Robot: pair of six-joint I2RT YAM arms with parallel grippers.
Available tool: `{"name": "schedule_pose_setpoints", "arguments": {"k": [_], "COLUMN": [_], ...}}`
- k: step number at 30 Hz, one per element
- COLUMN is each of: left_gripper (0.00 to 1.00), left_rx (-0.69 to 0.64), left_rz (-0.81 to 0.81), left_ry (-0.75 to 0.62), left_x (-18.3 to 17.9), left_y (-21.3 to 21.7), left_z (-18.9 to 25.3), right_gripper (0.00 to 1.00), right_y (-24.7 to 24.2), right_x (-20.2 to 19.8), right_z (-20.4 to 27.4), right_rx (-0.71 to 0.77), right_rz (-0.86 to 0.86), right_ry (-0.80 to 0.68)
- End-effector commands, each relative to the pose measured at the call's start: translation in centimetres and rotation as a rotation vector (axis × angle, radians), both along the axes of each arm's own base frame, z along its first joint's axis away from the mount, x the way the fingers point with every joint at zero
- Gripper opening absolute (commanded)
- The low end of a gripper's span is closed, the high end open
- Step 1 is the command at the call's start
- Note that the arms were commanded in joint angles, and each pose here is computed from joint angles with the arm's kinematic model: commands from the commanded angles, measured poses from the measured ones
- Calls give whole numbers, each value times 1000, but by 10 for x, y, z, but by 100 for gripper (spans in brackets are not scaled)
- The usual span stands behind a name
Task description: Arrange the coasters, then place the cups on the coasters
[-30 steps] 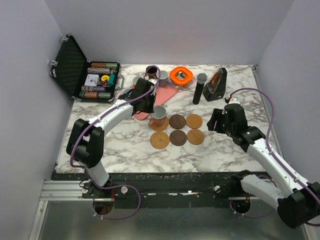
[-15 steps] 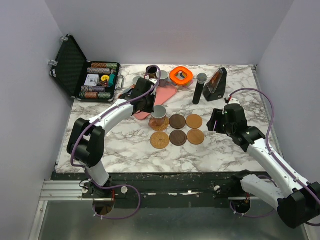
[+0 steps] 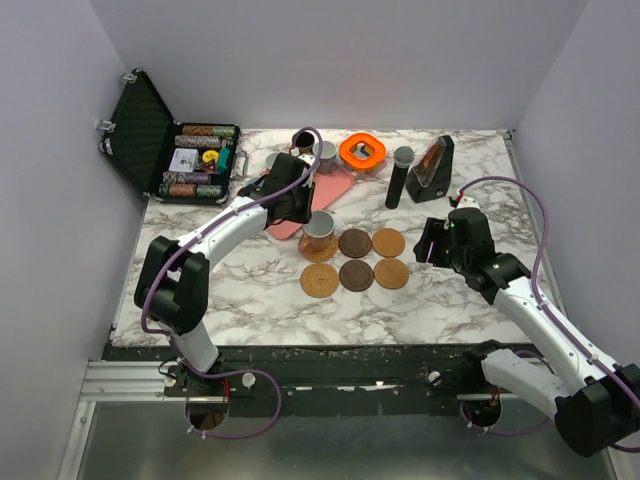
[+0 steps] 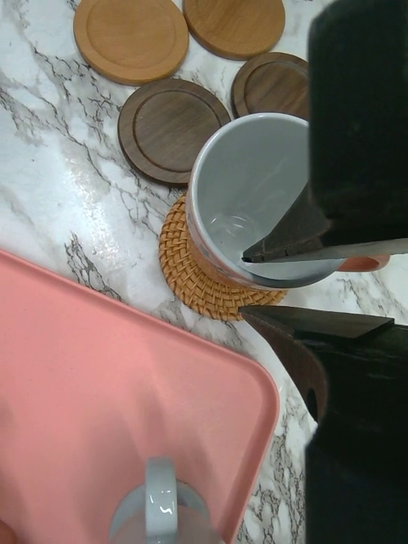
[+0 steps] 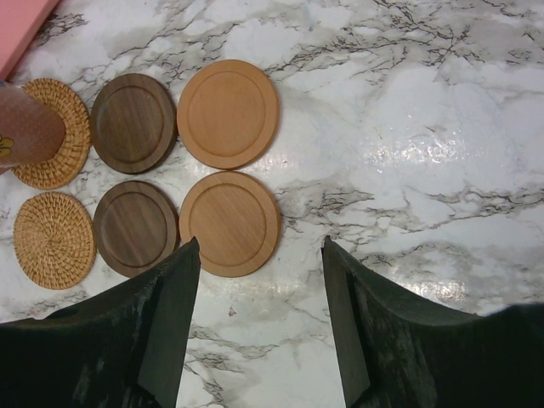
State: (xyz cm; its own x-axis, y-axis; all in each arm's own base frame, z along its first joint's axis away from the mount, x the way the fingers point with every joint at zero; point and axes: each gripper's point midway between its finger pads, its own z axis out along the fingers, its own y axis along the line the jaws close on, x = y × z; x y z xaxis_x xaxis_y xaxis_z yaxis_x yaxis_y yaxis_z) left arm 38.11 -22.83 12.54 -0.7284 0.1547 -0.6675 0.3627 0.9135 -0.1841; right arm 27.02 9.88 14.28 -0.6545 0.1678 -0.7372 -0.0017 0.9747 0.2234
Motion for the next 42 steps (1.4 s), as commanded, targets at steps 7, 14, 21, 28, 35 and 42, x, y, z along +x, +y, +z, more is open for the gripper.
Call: {"name": "schedule_pose_setpoints", "arguments": {"k": [7,14,21,28,35,42], "left_gripper": [48,80,96,99,97,88], "left_rx": [0,14,25,-6,-30,-65], "left_rz": [24,68,220,471,561,571], "left_ry": [-58,-130,-293,-349,-303,-207], "left_x": [9,13,23,39,63,82], "left_y": [1,12,51,123,162,165], "left_z": [17,33,71,86,70,37], "right_gripper": [68,68,69,68,68,68], "right_y": [-2,-4,-4,-4,0,3], "right_x": [-5,-4,-3,-4,-3,-1], "right_z": [-9,-5,-5,-6,-8,-7], "right_rx": [-17,-12,-17,-7,8,14], "right_rz": [-5,-12,-12,-15,-2,9], "right_ry": [25,7,2,-8,-10,-11]}}
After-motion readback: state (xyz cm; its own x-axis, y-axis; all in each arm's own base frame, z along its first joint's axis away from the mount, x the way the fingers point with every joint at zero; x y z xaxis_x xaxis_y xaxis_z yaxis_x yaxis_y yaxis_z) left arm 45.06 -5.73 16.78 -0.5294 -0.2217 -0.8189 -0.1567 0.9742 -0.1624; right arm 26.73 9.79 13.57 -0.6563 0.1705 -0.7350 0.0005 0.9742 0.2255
